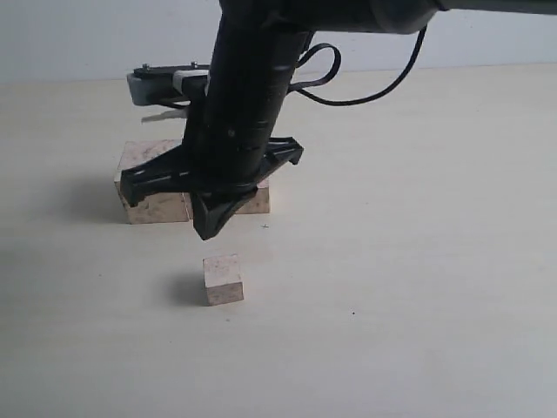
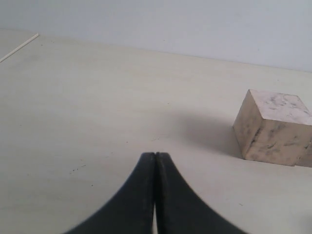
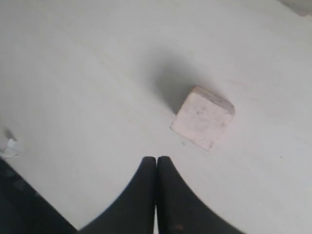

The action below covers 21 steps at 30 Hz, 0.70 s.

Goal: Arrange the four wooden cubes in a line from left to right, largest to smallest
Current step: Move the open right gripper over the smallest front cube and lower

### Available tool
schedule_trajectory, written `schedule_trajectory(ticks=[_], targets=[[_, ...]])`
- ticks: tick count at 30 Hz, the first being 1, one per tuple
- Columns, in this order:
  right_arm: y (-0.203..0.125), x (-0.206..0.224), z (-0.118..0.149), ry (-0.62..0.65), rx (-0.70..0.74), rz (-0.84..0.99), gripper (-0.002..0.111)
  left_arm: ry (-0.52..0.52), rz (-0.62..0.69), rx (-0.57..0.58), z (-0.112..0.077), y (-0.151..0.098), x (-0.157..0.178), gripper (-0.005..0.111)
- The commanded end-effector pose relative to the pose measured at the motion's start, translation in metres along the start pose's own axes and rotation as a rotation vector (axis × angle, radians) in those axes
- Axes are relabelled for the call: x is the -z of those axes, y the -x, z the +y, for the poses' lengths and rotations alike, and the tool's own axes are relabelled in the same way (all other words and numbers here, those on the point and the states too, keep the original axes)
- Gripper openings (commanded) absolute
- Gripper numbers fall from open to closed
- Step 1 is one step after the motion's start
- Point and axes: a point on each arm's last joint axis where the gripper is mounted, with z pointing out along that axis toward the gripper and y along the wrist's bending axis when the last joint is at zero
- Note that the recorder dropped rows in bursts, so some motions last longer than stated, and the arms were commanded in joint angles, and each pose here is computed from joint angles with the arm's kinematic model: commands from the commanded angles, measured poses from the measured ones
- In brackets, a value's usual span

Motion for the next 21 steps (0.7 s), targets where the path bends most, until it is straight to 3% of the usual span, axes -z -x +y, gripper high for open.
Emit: schedule_trajectory(ticks=[1,6,14,21], targets=[[-0.012,-0.014,0.004,-0.065,-0.042,0.009,0.000,-0.001,-0.012,0.010,0.000,0.000,0.000,0.000],[-0.021,-0.036,-0.004,-0.106,-0.110,0.087,0.015,-0.001,-0.012,0.010,0.000,0.000,0.000,0.000],[-0.016,-0.042,-0.005,-0.097,-0.153,0.055,0.065,-0.001,-0.012,0.010,0.000,0.000,0.000,0.000],[-0.011,-0.044,-0.004,-0.086,-0.209,-0.004,0.068,-0.001,-0.012,0.010,0.000,0.000,0.000,0.000]])
